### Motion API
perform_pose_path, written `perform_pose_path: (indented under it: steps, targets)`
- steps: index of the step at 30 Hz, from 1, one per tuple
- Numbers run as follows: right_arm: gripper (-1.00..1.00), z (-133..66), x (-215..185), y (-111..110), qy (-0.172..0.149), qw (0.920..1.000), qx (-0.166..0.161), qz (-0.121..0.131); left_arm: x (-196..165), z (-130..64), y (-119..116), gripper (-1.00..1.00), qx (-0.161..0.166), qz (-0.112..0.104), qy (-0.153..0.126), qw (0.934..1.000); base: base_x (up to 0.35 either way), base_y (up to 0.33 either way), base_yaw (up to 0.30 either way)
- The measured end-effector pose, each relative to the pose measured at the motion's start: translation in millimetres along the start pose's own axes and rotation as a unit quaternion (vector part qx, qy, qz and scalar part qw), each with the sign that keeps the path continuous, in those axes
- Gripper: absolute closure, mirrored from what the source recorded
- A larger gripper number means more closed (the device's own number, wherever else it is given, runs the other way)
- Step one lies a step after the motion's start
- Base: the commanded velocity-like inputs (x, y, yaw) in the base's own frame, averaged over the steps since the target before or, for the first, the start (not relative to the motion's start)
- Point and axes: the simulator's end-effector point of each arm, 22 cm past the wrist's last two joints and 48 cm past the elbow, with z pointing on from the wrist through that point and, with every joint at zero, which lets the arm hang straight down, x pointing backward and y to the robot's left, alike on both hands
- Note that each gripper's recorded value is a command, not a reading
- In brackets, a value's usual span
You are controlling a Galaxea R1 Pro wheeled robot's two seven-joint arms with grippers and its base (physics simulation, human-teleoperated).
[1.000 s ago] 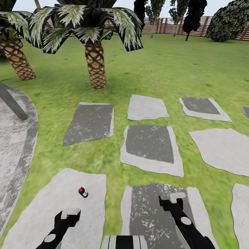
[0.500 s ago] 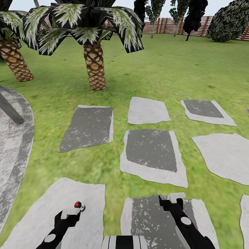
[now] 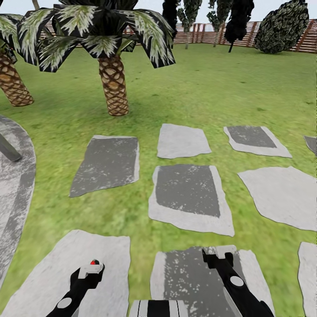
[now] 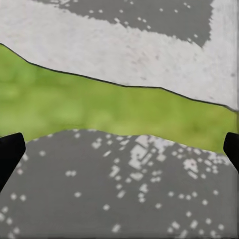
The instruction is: Pick up the pesticide atomizer in the garden and spray insectifuge to fully cover both potted plants in the garden.
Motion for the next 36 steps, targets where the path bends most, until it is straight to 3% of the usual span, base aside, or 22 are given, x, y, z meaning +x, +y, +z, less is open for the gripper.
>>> perform_pose_path:
  steps: [15, 36]
  targets:
    - [-1.0, 9.5, 40.9, 4.5, 0.037, 0.9993, -0.003, 0.0, 33.6, 7.0, 0.6, -1.0, -0.001, 0.0, 0.022, 0.9998, 0.0, 0.0, 0.044]
    - [-1.0, 9.7, 42.8, 4.4, 0.038, 0.9993, -0.003, 0.0, 33.1, 7.5, -0.4, -1.0, -0.001, 0.0, 0.019, 0.9998, 0.063, -0.003, 0.005]
